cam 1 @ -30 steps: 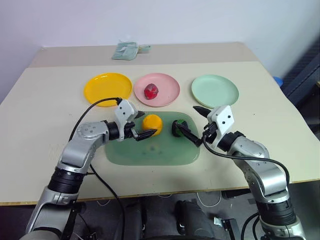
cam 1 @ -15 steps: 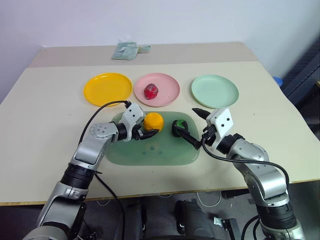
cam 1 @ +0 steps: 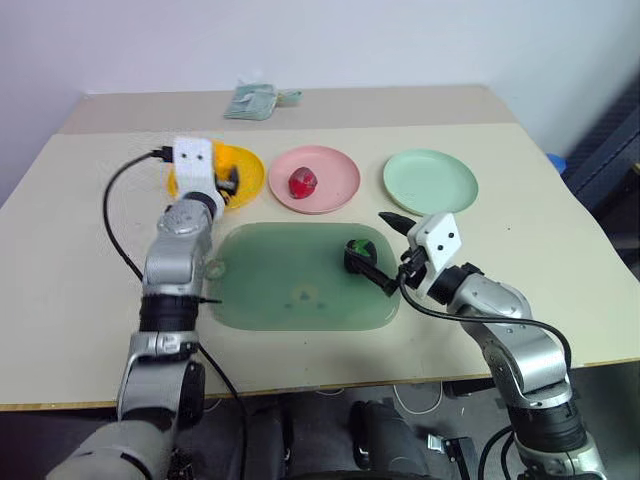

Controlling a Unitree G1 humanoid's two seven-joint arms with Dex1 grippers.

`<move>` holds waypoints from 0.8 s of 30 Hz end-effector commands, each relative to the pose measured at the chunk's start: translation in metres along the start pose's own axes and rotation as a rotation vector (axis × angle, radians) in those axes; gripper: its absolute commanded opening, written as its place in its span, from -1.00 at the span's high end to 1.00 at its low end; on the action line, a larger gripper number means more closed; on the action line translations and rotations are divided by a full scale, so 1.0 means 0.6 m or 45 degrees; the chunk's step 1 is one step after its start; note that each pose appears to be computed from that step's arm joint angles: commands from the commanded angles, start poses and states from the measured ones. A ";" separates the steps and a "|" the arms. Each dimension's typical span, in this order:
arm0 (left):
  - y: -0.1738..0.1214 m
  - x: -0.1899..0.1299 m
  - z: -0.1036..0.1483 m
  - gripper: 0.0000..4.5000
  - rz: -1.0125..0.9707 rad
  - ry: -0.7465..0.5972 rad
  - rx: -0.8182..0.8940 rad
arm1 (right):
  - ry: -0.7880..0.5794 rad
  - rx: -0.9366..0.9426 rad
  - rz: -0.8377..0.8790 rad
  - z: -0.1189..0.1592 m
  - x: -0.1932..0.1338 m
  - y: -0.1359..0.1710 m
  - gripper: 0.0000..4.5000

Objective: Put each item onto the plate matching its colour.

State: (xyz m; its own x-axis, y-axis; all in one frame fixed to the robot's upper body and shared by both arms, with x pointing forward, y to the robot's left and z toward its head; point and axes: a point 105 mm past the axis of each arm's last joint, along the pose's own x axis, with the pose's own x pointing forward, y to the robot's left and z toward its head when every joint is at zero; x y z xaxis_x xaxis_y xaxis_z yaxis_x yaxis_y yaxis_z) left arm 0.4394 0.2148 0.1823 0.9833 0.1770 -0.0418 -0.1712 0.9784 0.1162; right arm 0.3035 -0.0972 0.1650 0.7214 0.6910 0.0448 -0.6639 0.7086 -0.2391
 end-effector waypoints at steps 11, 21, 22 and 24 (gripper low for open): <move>0.005 0.053 -0.015 -0.58 -0.016 0.118 -0.085 | -0.074 -0.047 -0.017 0.022 0.005 -0.002 -1.00; 0.011 0.023 0.034 -0.98 -0.114 -0.198 -0.137 | -0.032 -0.029 -0.031 0.015 0.002 -0.005 -1.00; 0.004 0.013 0.040 -0.98 -0.172 -0.247 -0.161 | -0.023 -0.026 -0.027 0.013 0.003 -0.005 -1.00; -0.020 -0.018 0.051 -0.98 -0.359 -0.342 -0.194 | -0.009 -0.015 -0.020 0.008 0.004 -0.004 -1.00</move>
State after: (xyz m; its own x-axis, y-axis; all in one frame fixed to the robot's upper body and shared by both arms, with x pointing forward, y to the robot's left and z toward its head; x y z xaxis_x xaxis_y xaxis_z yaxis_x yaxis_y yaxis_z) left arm 0.4419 0.2130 0.1807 0.9964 -0.0084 0.0839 0.0092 0.9999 -0.0093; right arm 0.3073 -0.0956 0.1613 0.7340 0.6786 0.0271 -0.6546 0.7176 -0.2380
